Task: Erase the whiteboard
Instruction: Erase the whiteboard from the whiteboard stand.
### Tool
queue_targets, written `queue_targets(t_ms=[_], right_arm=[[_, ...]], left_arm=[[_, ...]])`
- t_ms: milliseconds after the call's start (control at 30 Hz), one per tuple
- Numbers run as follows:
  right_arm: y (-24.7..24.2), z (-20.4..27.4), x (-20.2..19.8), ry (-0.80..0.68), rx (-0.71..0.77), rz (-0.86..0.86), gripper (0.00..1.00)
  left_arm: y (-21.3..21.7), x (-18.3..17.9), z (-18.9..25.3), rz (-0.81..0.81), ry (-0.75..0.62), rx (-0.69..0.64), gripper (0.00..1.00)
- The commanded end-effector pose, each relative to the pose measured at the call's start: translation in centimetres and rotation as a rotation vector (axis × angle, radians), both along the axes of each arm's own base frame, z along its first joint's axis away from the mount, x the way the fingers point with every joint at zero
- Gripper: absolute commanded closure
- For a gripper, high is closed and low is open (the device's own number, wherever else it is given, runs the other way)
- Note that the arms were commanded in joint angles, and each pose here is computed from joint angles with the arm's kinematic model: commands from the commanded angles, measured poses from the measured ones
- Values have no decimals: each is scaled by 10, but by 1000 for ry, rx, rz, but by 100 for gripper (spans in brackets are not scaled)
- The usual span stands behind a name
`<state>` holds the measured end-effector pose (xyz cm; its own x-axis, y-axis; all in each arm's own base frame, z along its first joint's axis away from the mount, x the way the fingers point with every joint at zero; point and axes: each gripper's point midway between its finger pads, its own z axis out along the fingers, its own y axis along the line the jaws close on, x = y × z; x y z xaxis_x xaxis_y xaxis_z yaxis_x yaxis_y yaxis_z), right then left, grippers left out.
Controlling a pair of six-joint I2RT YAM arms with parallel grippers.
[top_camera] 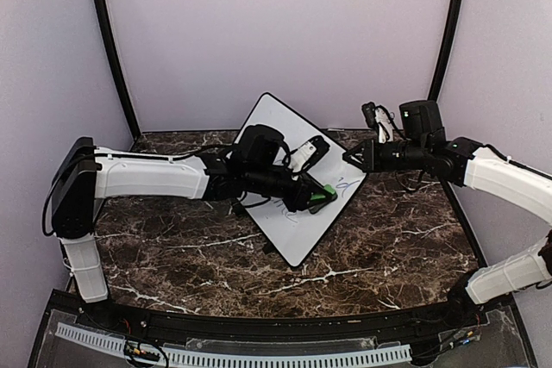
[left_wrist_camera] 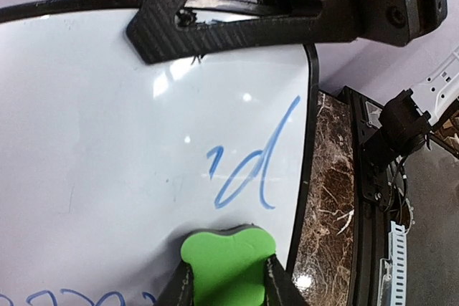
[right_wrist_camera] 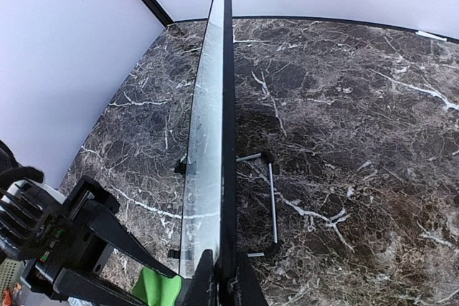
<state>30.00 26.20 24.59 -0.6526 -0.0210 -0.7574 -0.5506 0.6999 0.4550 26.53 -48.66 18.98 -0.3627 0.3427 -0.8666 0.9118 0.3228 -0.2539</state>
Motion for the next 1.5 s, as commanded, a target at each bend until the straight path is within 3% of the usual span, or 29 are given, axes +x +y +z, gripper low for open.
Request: queue_targets(t_ms=[0,300,767,1233,1467], right_arm=[[45,-7,-60,9,-5,326,100],[42,-5,-60,7,-10,321,100],[47,-7,-57,9,-6,334,100],[45,-10,-57,14,-14,323,100],[46,-11,-56,15,-16,323,100]], left_arm=[[3,23,-58,97,47,188,94],[-14,46,-37,116,8,161,94],[32,8,-91,103,87,284,94],[-16,32,-23,85,-33,173,93],[-6,5,-59,54,2,251,94]])
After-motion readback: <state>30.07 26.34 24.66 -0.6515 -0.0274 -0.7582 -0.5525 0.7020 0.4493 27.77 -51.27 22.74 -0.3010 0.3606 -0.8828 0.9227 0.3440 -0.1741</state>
